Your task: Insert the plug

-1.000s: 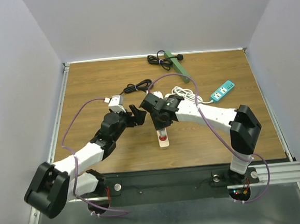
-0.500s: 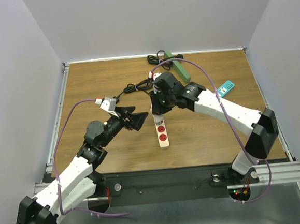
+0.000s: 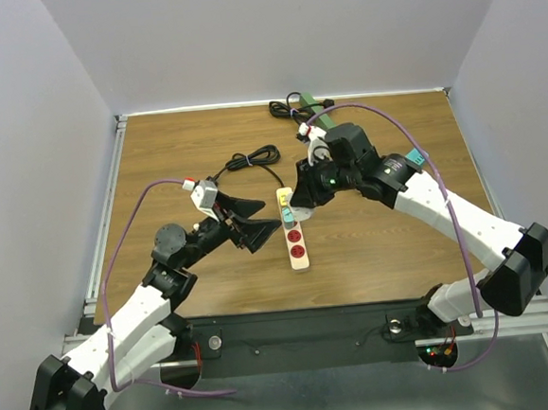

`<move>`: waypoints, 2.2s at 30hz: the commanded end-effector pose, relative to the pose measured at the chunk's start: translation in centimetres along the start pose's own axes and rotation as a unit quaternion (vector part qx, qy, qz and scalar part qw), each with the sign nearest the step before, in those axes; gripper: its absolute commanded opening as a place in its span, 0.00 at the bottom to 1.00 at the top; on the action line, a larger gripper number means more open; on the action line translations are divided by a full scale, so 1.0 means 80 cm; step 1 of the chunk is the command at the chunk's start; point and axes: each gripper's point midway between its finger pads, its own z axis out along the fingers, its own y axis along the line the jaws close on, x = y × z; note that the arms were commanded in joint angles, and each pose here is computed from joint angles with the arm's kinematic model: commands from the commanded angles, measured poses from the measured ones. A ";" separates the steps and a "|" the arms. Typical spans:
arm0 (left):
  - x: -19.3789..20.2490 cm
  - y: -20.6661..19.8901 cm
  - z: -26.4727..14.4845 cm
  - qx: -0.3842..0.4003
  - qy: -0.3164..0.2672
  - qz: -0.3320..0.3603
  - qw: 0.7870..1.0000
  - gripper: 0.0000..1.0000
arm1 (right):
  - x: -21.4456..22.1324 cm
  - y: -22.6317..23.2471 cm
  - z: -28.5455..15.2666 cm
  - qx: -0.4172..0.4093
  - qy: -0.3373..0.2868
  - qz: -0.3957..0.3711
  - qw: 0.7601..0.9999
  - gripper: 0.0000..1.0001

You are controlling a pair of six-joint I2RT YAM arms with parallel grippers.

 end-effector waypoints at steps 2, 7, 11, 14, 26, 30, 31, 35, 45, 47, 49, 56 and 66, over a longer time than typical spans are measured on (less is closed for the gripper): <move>-0.010 -0.015 0.005 0.037 -0.015 0.000 0.999 0.96 | -0.020 0.048 -0.014 -0.098 -0.037 -0.036 0.994 0.00; -0.005 0.001 0.008 0.011 -0.018 -0.006 1.000 0.95 | -0.024 0.063 -0.024 -0.128 -0.044 -0.042 0.990 0.00; -0.002 0.008 0.009 0.000 -0.016 -0.009 1.000 0.95 | -0.023 0.074 -0.029 -0.149 -0.042 -0.044 0.987 0.00; 0.001 0.006 0.011 0.009 -0.011 -0.010 1.000 0.94 | -0.022 0.079 -0.032 -0.162 -0.041 -0.045 0.985 0.00; 0.011 -0.022 0.013 0.083 0.004 -0.019 0.996 0.83 | -0.020 0.091 -0.038 -0.191 -0.044 -0.047 0.979 0.00; 0.024 -0.032 0.009 0.117 0.020 -0.032 0.992 0.72 | -0.021 0.094 -0.040 -0.199 -0.045 -0.045 0.978 0.00; 0.025 -0.033 0.008 0.120 0.018 -0.033 0.992 0.70 | -0.021 0.095 -0.041 -0.202 -0.044 -0.046 0.977 0.00; 0.025 -0.039 0.005 0.134 0.016 -0.036 0.990 0.57 | -0.017 0.097 -0.042 -0.214 -0.040 -0.045 0.975 0.00; 0.020 -0.064 -0.004 0.196 0.003 -0.036 0.980 0.24 | -0.004 0.089 -0.040 -0.231 -0.025 -0.036 0.972 0.00; 0.023 -0.067 -0.006 0.203 0.007 -0.039 0.978 0.16 | -0.005 0.085 -0.041 -0.230 -0.027 -0.032 0.972 0.00; 0.025 -0.069 -0.009 0.210 0.007 -0.040 0.977 0.10 | -0.005 0.084 -0.043 -0.235 -0.029 -0.030 0.971 0.01; 0.021 -0.076 -0.013 0.225 -0.003 -0.032 0.974 0.00 | 0.002 0.080 -0.039 -0.237 -0.021 -0.021 0.971 0.00; 0.008 -0.129 -0.054 0.336 -0.028 -0.031 0.941 0.00 | 0.009 0.061 -0.038 -0.246 -0.024 0.001 0.969 0.00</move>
